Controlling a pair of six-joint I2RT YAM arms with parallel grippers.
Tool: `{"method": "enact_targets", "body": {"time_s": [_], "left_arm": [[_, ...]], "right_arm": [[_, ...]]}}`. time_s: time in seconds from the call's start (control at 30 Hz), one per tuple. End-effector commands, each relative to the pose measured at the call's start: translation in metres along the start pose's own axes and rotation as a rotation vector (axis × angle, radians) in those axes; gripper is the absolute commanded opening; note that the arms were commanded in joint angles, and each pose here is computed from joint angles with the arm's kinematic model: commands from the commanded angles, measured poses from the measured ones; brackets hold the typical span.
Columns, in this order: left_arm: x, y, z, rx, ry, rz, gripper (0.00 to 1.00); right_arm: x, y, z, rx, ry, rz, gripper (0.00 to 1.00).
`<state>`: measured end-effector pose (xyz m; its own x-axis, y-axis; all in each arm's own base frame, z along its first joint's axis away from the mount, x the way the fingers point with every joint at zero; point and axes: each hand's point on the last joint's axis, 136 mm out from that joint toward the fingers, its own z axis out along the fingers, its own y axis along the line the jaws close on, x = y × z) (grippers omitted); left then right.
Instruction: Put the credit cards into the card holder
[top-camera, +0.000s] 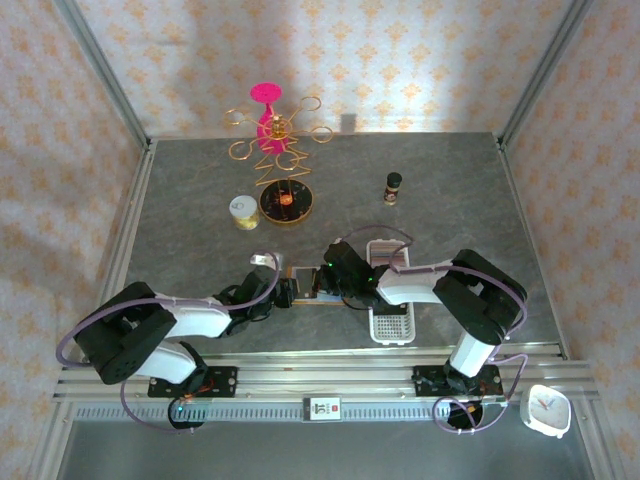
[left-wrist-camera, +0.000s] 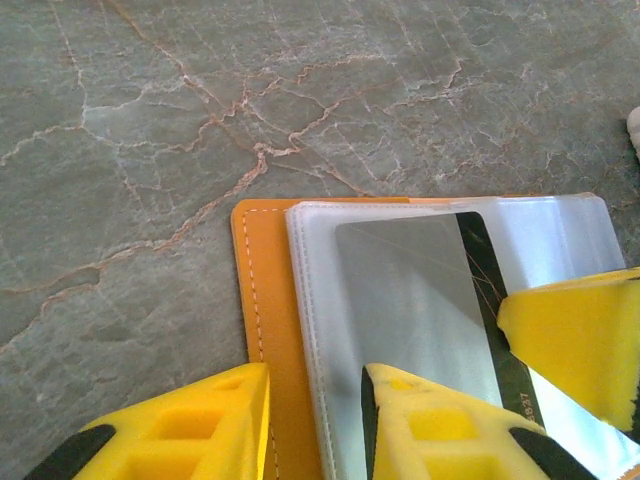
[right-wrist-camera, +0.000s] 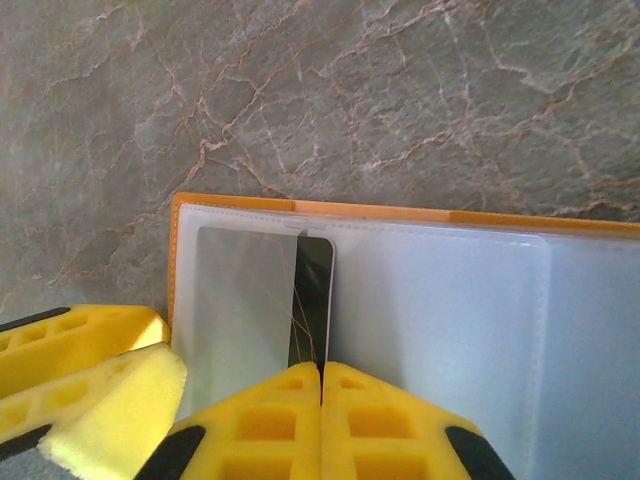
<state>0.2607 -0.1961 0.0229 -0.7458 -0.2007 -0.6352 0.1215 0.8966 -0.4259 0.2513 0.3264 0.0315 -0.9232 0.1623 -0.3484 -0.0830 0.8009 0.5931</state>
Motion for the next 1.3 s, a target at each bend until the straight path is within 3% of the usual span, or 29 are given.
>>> {"method": "enact_targets", "body": {"time_s": [0.0, 0.5, 0.9, 1.27], "left_arm": [[0.0, -0.005, 0.005, 0.004, 0.017, -0.006, 0.29], [0.002, -0.011, 0.005, 0.037, 0.026, -0.014, 0.29], [0.004, 0.011, 0.012, -0.096, 0.04, 0.011, 0.27], [0.004, 0.013, 0.012, -0.107, 0.041, 0.016, 0.26]], "right_arm": [[-0.003, 0.014, 0.004, -0.043, -0.004, 0.002, 0.0], [-0.004, 0.04, 0.005, -0.16, 0.008, 0.027, 0.01], [-0.023, 0.014, -0.023, 0.011, -0.102, -0.025, 0.18], [-0.022, -0.016, -0.04, 0.136, -0.136, -0.026, 0.26]]}}
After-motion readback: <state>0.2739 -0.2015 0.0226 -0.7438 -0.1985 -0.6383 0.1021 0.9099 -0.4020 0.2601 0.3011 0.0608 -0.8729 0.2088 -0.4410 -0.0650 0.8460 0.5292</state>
